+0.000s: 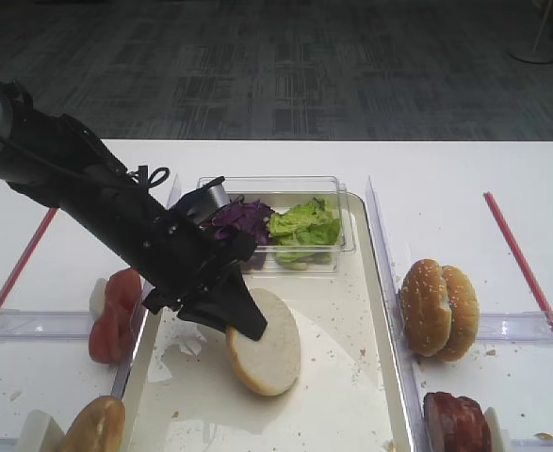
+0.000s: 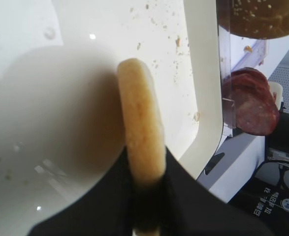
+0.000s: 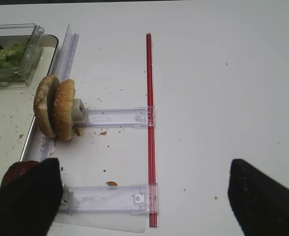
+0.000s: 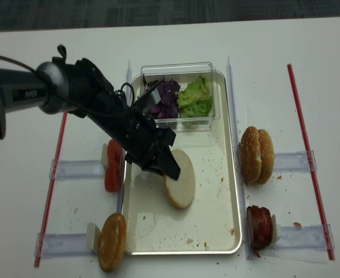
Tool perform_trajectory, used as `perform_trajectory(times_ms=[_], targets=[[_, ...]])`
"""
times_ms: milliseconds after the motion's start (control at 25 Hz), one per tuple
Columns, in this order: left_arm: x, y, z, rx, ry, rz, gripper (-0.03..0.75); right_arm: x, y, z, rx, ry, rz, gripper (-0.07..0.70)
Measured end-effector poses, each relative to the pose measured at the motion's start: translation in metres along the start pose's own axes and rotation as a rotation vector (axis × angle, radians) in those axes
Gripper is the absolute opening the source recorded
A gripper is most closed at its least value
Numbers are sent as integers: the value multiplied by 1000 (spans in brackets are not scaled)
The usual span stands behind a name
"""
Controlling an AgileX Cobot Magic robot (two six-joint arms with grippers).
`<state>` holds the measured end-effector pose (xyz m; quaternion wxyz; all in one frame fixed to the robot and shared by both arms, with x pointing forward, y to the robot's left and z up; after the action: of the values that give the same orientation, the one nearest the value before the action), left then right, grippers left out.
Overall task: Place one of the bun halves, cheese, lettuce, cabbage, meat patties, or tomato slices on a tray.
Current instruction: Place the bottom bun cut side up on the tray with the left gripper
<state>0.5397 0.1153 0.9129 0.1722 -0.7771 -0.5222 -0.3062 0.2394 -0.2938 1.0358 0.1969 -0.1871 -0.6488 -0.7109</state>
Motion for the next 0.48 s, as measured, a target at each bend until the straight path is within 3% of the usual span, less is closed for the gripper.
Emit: perform_trajectory(times_ms=[480], targets=[[0,-1,5,38,47,12,83,0,0,0,0,0,0,692]])
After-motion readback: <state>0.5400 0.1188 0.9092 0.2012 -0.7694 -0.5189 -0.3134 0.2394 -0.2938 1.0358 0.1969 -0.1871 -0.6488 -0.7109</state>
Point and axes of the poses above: a point on each arm's last joint axis where the gripper is mounted, x pointing back along that axis away from the gripper, z along the wrist's bending axis when the last joint is at zero, y = z × x, the point moved 1 cm from there along -x, pointing out along that axis toward the gripper, and after that the axes turned 3 degrees about -x, right-handed, at the moved point
